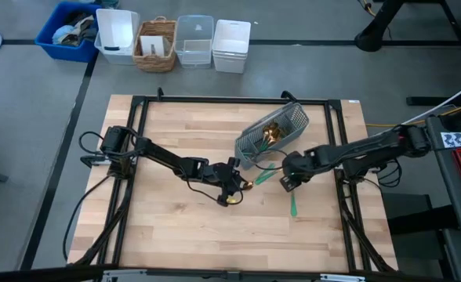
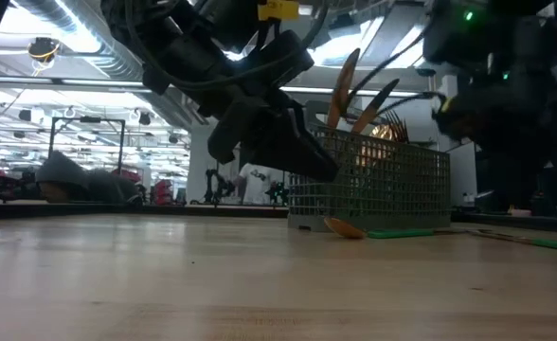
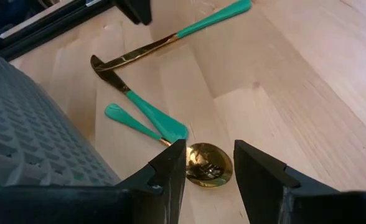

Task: Sort silverware
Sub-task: Put the bottom right knife into the basket

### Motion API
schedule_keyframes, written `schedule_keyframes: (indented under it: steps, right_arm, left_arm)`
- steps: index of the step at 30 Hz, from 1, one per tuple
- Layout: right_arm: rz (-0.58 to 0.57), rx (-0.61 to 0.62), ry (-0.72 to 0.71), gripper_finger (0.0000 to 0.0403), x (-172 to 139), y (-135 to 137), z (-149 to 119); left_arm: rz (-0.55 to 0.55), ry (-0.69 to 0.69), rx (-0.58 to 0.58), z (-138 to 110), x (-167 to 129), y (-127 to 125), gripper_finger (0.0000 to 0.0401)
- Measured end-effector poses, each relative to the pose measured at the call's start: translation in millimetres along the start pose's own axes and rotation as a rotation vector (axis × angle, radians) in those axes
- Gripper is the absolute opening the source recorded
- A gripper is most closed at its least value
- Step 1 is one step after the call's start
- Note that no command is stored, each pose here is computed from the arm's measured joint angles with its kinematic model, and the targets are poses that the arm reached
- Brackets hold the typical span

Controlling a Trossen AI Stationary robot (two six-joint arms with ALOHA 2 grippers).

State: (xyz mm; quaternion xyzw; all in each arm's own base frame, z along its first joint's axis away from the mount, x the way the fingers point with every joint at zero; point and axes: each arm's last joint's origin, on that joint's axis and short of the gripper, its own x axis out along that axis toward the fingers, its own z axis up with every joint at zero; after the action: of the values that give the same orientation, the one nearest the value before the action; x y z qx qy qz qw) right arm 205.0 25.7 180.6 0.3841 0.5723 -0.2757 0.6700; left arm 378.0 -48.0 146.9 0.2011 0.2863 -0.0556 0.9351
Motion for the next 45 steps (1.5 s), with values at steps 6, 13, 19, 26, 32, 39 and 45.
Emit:
schedule_keyframes:
  steps: [6, 13, 19, 26, 32, 39, 45]
  right_arm:
    - [-0.056, 0.009, 0.109, 0.0104, 24, 5, 1]
    - [-0.056, 0.013, 0.120, 0.0104, 31, 8, 3]
    - [-0.051, 0.051, 0.131, 0.0104, 32, 12, -4]
    - [-0.052, 0.074, 0.069, 0.0104, 33, 22, -21]
    - [-0.068, 0.099, 0.008, 0.0104, 33, 23, -25]
    - [-0.082, 0.101, -0.010, 0.0104, 34, 23, -24]
    - [-0.082, 0.107, -0.010, 0.0104, 34, 23, -24]
  left_arm:
    - [-0.001, 0.003, 0.006, 0, 0, 0, 0.0125]
    - [-0.002, 0.005, 0.005, 0, 0, 0, 0.0125]
    - [-0.003, 0.009, 0.005, -1, 0, 0, 0.0125]
    - [-0.003, 0.009, 0.005, -1, 0, 0, 0.0125]
    - [-0.003, 0.009, 0.005, -1, 0, 0, 0.0125]
    - [-0.003, 0.009, 0.005, -1, 0, 0, 0.0125]
    - [-0.003, 0.009, 0.006, -1, 0, 0, 0.0125]
